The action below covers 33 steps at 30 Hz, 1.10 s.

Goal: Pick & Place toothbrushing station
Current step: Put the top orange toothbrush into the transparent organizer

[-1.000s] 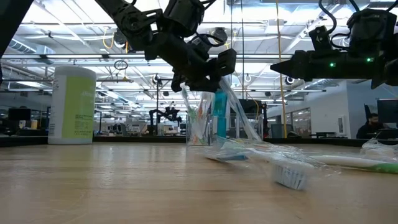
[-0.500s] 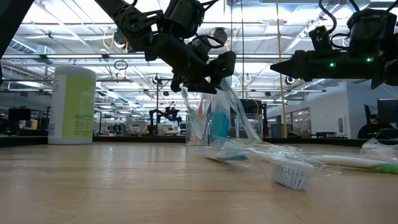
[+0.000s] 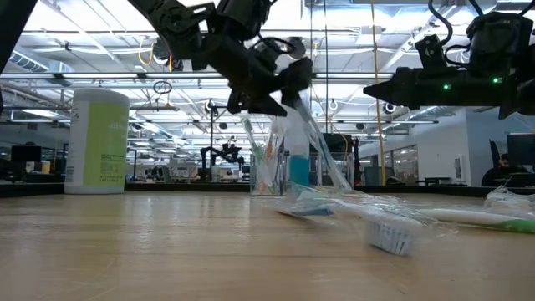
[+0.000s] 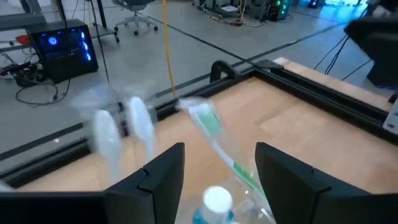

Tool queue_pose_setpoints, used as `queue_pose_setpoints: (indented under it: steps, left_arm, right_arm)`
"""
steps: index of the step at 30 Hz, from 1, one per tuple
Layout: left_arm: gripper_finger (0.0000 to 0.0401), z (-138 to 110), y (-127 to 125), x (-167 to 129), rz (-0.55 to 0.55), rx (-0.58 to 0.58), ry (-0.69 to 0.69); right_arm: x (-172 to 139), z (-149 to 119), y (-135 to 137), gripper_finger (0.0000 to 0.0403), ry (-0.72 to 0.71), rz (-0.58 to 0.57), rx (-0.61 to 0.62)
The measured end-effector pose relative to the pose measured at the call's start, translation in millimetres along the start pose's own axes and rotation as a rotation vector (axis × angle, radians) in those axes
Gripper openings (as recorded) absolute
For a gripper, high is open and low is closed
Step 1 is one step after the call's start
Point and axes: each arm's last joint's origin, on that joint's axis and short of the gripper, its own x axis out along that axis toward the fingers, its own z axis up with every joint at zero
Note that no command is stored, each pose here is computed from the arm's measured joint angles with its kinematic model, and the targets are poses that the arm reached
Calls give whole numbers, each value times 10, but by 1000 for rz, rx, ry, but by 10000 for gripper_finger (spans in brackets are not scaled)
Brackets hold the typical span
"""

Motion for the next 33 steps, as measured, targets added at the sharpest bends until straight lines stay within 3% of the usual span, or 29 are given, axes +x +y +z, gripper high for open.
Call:
queue_pose_setpoints:
  steps: [11,14,20,24,28,33]
  left_arm:
    - [182,550,202,-600,7,108,81]
    - [179,694,262,-885,-10,137,114]
    - [168,885,401,-1456,-117,199,193]
    - [158,979,547,-1750,-134,217,213]
    - [148,1030,691,-1948,-133,215,235]
    - [139,1044,853,-2115,-117,231,275]
  right_arm:
    - [-1,44,-4,105,-48,17,111]
    - [56,107,37,105,-95,114,148]
    - [333,434,342,105,-206,446,209]
    - [543,622,727,105,-40,545,86]
    - [657,790,1025,105,255,521,-64]
    - [584,816,1196,105,479,456,39]
